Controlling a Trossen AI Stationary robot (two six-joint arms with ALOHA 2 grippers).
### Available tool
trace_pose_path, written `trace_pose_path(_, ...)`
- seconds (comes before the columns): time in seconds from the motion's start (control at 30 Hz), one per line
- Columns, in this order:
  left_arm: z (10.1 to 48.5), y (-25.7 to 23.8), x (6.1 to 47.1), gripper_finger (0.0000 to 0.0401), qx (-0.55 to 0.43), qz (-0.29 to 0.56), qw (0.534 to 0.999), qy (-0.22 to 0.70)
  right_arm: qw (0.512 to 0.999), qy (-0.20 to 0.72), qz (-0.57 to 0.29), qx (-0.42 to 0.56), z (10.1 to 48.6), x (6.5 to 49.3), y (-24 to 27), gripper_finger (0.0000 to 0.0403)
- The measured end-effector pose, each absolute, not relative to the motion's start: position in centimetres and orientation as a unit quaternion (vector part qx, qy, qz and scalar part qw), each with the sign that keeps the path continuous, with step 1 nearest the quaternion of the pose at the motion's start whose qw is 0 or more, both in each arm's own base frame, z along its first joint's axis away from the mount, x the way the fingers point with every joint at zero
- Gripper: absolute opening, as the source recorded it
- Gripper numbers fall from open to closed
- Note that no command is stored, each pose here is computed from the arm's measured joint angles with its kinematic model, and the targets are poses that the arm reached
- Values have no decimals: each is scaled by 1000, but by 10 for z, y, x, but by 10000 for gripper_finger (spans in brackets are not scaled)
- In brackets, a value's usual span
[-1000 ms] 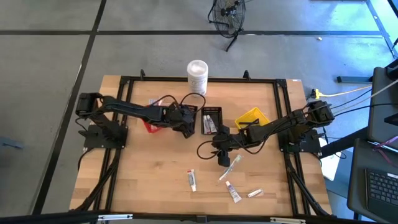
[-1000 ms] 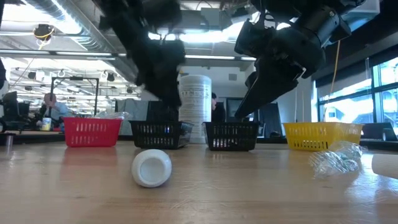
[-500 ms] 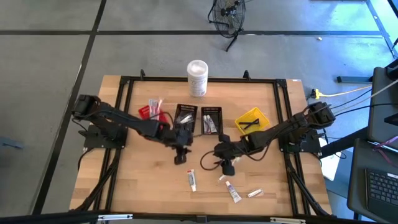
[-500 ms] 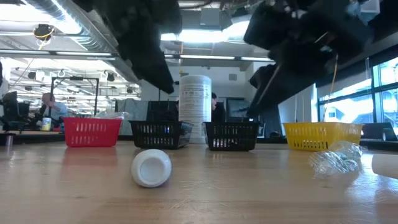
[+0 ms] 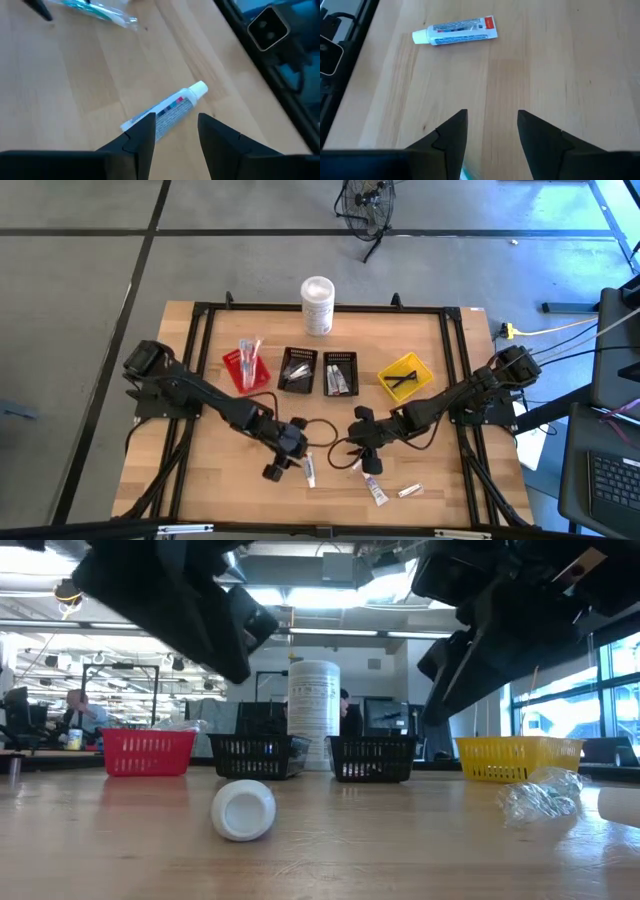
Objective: Pick & Place Travel size toiletries
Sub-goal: Put the white toothpaste into the right black bin
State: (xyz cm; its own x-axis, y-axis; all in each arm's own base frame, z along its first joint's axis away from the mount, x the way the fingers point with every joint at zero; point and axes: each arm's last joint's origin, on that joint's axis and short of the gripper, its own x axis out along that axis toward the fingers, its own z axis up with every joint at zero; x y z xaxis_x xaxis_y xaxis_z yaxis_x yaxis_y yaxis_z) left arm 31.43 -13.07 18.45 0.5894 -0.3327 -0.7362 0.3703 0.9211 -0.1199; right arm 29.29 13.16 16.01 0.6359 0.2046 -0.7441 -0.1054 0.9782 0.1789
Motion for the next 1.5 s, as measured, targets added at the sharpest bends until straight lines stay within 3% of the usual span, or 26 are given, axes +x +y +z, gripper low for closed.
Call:
trace_pose_path(0.4,148,-145,333,188,105,-245,892,365,902,418,77,76,160,293,132,180)
trace_pose_path(0.83,123,-150,344,226,170,-278,867,377,903,415,75,84,161,294,132,152)
trace_pose_path(1.17,115,-142,347,221,138,-263,866,401,905,411,74,82,161,294,132,136)
trace_pose_path(1.5,114,-136,349,143,79,-231,875,419,915,392,54,76,160,298,132,130)
